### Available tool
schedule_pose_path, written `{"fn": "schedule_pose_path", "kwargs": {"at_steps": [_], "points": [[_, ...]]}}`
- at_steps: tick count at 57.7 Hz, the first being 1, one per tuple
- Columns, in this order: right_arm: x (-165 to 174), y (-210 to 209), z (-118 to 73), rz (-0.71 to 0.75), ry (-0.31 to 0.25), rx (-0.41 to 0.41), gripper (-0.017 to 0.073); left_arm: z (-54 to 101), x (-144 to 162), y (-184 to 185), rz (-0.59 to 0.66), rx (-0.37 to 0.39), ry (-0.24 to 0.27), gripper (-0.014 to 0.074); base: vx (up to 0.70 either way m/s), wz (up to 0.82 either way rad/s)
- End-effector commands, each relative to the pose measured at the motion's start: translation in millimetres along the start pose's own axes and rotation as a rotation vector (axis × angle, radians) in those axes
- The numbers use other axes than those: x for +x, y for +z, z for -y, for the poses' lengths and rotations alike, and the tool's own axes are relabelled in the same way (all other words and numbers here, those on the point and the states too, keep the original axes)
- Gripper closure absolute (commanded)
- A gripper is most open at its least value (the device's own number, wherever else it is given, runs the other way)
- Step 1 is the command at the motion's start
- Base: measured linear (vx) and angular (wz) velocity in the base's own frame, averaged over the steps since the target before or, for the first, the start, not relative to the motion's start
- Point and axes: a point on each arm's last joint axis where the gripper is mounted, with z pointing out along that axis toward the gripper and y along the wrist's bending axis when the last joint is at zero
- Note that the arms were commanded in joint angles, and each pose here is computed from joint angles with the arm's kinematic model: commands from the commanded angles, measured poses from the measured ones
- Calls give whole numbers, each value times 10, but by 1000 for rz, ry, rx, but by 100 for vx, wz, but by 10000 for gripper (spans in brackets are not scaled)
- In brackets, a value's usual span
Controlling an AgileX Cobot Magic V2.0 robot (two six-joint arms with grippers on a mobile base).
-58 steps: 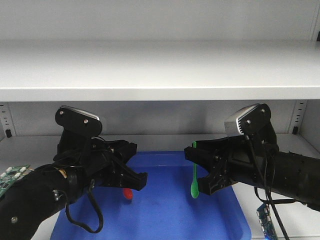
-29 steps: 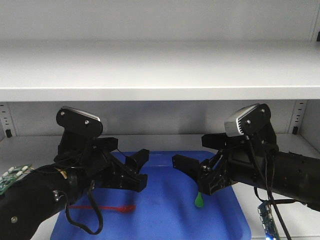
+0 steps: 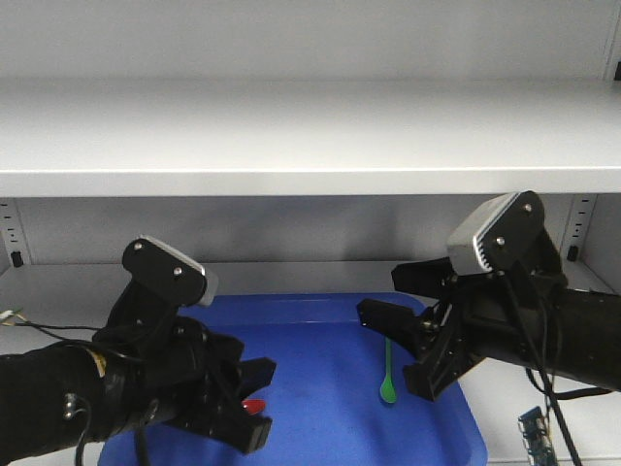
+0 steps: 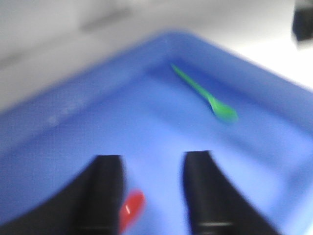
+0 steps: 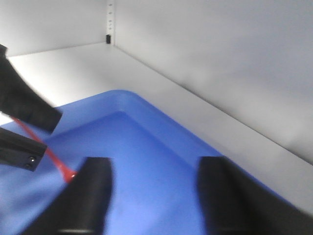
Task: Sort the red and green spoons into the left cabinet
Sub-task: 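Withdraw both open grippers up and back from the tray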
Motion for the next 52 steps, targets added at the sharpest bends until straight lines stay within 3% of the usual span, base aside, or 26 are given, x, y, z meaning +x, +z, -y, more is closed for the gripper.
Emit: {"fn": "schedule_pose_path", "kwargs": {"at_steps": [1, 6, 8, 22, 36, 52], "points": [[-216, -183, -60, 31, 30, 4, 341, 41, -179, -186, 66, 13, 9, 446, 0, 0], [-217, -265, -88, -16, 47, 16, 517, 58, -164, -216, 43, 26, 9, 604, 0, 0], [-208, -296, -99, -40, 42, 20, 574, 61, -160, -221, 39, 29, 7, 603, 0, 0], [-170, -499, -166, -104, 47, 76, 562, 153, -109, -229, 16, 61, 23, 596, 0, 0], [70, -768, -307, -75, 52, 185, 562, 303, 75, -428, 162, 63, 38, 595, 0, 0], [223, -1079, -472, -4, 66, 274, 562, 331, 270, -758, 243, 70, 39, 595, 0, 0]]}}
